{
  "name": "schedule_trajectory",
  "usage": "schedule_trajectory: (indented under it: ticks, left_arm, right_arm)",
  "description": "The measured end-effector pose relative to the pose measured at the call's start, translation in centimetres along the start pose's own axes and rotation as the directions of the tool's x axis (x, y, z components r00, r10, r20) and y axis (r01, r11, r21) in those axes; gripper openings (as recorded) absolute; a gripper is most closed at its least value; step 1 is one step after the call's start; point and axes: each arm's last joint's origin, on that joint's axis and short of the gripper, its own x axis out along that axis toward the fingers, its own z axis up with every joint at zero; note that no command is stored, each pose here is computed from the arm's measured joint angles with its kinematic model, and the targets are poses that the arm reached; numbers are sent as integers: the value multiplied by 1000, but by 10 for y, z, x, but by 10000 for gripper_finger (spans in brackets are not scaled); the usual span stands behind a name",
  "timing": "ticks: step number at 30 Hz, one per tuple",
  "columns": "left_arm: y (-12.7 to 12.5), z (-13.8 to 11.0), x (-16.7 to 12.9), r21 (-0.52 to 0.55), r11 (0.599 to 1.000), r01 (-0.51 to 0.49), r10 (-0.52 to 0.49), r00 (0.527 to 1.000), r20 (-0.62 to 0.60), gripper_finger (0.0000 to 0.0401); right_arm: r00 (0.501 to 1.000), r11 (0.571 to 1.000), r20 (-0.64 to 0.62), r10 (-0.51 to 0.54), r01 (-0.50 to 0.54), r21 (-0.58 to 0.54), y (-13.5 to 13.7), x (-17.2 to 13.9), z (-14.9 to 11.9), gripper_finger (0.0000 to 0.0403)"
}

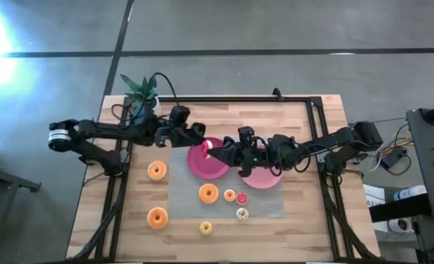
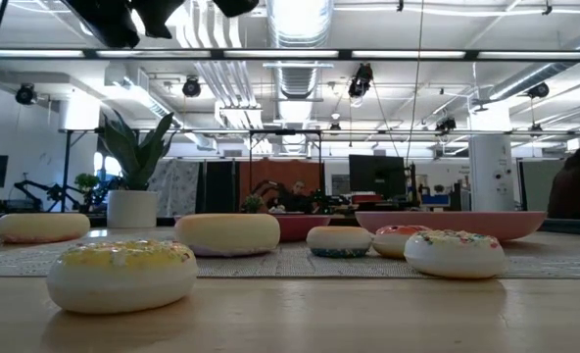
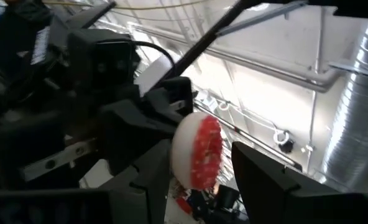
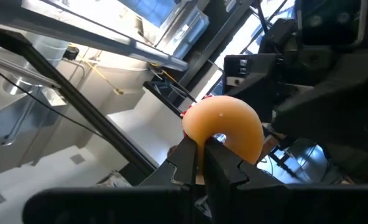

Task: Pick & Place donuts
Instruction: Put the small red donut on the pink plate

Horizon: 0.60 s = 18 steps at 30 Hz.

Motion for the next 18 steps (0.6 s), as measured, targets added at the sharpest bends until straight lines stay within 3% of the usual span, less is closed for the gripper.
schedule_trajectory:
  ticks: [11,18]
  left_arm:
    - [16,-1,6,-25,999,-27,27,1000,-15,145]
    - [9,4,10,6,1000,23,-23,999,-41,145]
  right_arm:
    - [1000,1000,13,-15,15,-4,-2,-2,1,13]
    - [999,999,18,-34,34,-8,-6,-3,1,13]
